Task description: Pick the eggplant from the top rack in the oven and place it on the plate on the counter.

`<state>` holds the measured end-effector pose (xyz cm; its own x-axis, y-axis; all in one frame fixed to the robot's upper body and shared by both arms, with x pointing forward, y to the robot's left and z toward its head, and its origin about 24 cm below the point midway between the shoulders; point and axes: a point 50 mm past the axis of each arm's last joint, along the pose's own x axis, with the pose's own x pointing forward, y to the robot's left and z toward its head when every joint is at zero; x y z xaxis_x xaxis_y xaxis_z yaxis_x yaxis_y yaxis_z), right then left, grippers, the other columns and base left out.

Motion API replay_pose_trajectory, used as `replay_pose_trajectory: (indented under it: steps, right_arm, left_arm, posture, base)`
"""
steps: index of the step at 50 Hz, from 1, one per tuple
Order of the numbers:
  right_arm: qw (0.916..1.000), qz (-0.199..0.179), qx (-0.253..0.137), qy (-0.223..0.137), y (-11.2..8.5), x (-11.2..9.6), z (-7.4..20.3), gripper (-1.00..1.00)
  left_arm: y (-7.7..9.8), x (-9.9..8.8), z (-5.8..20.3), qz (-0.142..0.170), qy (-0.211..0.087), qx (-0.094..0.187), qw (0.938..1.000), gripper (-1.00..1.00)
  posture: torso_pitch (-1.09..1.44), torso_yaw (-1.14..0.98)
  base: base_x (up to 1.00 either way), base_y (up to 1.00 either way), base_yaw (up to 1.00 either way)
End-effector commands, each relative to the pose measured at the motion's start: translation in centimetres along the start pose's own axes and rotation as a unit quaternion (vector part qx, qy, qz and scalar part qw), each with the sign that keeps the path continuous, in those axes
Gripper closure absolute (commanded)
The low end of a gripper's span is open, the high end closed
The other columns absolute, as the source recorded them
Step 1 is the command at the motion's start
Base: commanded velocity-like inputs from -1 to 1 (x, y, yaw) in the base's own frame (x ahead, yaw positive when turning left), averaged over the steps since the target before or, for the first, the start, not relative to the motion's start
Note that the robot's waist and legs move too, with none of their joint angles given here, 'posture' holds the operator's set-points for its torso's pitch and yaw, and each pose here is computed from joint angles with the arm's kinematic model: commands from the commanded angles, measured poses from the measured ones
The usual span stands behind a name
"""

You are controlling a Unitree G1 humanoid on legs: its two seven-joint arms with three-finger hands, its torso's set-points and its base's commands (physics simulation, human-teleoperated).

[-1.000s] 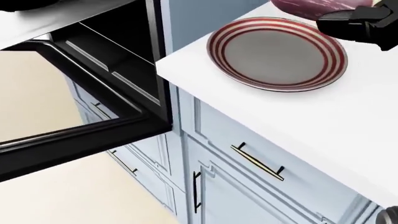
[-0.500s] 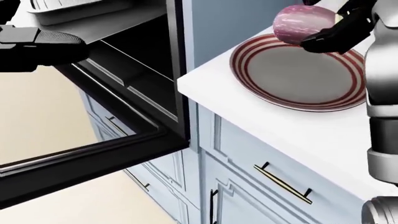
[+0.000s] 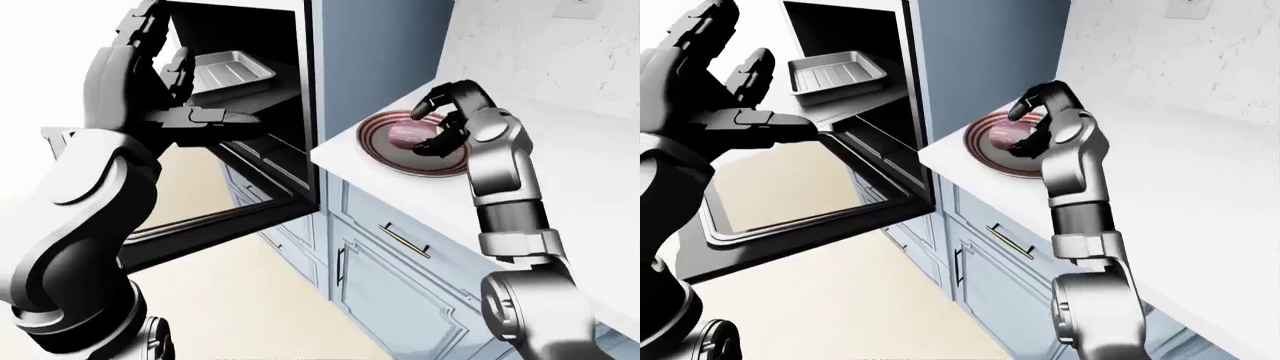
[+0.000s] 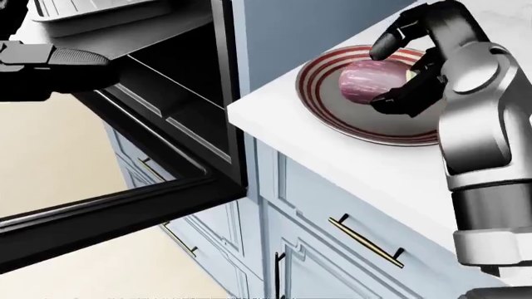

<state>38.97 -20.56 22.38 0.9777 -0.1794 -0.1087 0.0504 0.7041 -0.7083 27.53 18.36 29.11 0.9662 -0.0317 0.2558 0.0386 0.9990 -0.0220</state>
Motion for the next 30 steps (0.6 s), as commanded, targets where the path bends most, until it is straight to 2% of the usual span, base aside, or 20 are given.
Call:
replay_pose_trajectory:
  steps: [1,3,7,13,19,22,25,30]
  right_arm:
    - [0.9981,-0.043,0.003,-0.043,-1.7,-0.5,1.9,0.27]
    - [0.9984,-0.042,0.003,-0.037,-1.3,-0.1,1.6,0.07]
    - [0.9985,-0.046,0.001,-0.031,-1.4,-0.2,1.2,-0.18]
    - [0.9975,-0.066,-0.006,-0.024,-3.2,-0.4,1.3,-0.41]
    - [0.9956,-0.08,-0.001,-0.049,-5.7,-2.5,2.5,-0.37]
    - [0.9945,-0.082,-0.001,-0.066,-6.4,-4.2,2.9,-0.44]
    - [0.9928,-0.081,0.005,-0.088,-6.9,-6.8,2.8,-0.4]
    - [0.9859,-0.107,0.008,-0.129,-9.9,-13.8,1.8,-0.4]
  left_arm:
    - [0.1,-0.2,1.5,0.005,-0.04,0.001,0.9992,-1.0]
    - [0.2,-0.2,1.3,0.006,-0.038,0.001,0.9992,-1.0]
    - [0.2,-0.2,1.5,0.008,-0.04,0.0,0.9992,-1.0]
    - [0.1,-0.1,1.6,0.007,-0.041,0.0,0.9991,-1.0]
    - [0.0,-0.1,1.8,0.005,-0.043,0.001,0.9991,-1.0]
    - [0.2,-0.2,2.0,0.007,-0.045,0.0,0.999,-1.0]
    - [0.6,-0.6,1.8,0.011,-0.044,0.0,0.999,-1.0]
    - [2.1,-1.8,2.5,0.022,-0.055,0.011,0.9982,-1.0]
  posture:
    - [-0.17,0.0]
    - [-0.17,0.0]
    - [-0.17,0.0]
    - [-0.17,0.0]
    - [-0.17,0.0]
    - [-0.17,0.0]
    - [-0.17,0.0]
    - [-0.17,0.0]
  base:
    - [0.0,0.0,0.0]
    - [0.0,0.0,0.0]
    - [0.0,0.0,0.0]
    - [0.0,0.0,0.0]
    - [0.0,0.0,0.0]
    - [0.0,0.0,0.0]
    - [0.0,0.0,0.0]
    - [0.0,0.0,0.0]
